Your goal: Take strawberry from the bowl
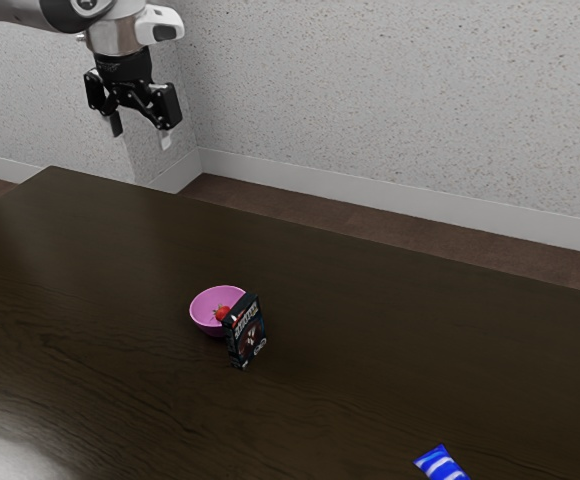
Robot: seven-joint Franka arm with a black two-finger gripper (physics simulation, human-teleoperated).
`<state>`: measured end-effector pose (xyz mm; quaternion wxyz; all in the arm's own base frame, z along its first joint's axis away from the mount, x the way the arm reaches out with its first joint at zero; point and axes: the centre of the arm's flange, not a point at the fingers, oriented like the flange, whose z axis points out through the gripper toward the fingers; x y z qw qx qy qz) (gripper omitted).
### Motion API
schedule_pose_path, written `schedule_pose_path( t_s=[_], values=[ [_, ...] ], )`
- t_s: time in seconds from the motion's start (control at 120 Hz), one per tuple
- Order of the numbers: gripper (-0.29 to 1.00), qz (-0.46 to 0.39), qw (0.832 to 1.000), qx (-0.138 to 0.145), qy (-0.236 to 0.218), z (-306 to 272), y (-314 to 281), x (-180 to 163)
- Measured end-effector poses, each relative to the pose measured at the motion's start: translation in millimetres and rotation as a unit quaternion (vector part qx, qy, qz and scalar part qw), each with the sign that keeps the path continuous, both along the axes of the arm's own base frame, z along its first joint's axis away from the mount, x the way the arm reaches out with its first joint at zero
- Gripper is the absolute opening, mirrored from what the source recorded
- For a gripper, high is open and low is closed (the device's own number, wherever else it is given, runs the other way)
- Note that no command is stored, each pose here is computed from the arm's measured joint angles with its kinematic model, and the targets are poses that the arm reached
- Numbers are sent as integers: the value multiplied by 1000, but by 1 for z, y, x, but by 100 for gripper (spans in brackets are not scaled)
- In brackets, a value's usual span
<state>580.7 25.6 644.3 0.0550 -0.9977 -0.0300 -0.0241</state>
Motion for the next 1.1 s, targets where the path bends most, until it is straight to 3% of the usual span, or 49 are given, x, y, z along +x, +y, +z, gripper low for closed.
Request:
schedule_pose_path(
  t_s=[0.225, 0.333, 0.467, 0.583, 0.658, 0.775, 0.883, 1.1],
  values=[
    [70, 3, 1000, -5, -6, 6, 0, -1],
    [70, -45, 999, -17, -18, 21, -66, -8],
    [70, -116, 993, 1, 11, 14, -120, -24],
    [70, -219, 971, 25, 92, -108, -124, -6],
    [70, -252, 961, 20, 116, -180, -101, 13],
    [70, -275, 955, 1, 113, -242, -43, 30],
    [70, -297, 951, -17, 90, -265, -4, 35],
    [69, -380, 921, -24, 82, -312, 0, 34]
  ],
)
